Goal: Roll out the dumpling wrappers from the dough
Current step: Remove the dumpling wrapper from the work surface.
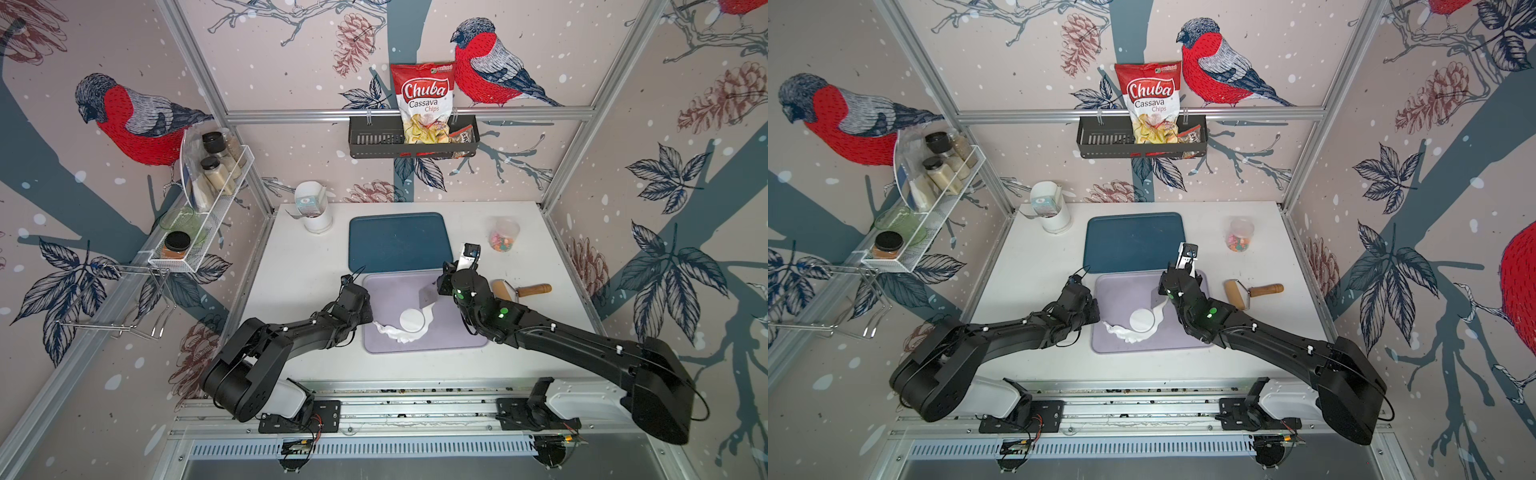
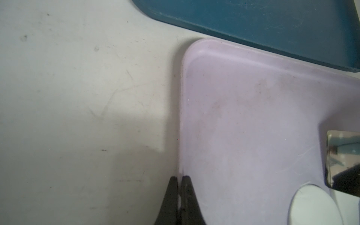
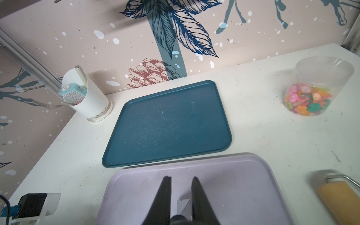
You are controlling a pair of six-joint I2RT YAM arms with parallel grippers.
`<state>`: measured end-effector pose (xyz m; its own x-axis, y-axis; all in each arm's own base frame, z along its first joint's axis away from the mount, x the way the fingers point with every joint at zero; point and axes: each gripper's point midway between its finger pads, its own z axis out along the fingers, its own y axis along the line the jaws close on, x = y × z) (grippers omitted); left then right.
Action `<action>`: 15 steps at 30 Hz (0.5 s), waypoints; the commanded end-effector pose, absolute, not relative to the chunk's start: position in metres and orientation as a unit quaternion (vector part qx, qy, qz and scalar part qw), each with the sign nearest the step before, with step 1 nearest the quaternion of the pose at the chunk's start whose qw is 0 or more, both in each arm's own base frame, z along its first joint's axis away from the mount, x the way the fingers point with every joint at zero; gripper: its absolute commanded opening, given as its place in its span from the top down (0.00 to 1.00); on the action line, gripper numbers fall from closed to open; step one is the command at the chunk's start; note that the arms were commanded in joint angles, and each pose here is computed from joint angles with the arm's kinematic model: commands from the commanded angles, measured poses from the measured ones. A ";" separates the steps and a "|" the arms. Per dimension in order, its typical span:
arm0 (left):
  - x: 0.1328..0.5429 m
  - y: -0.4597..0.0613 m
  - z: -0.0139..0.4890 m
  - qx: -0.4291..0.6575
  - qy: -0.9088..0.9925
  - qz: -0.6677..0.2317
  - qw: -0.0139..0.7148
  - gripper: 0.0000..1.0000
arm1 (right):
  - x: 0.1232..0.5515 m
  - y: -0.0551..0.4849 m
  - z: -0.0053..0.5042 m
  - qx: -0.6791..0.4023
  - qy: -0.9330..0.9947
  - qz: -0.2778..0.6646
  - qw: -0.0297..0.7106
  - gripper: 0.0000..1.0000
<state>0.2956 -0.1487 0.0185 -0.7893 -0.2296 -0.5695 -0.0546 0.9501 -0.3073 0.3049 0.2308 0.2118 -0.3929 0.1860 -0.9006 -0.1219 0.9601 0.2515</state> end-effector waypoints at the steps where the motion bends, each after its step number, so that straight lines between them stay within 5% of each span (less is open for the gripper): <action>1: 0.280 -0.130 0.001 -0.082 0.952 -0.092 0.281 1.00 | 0.291 0.181 0.170 -0.020 0.864 -0.009 0.503 1.00; 15: 0.280 -0.131 0.001 -0.081 0.952 -0.091 0.281 1.00 | 0.281 0.145 0.171 -0.016 0.870 -0.090 0.484 1.00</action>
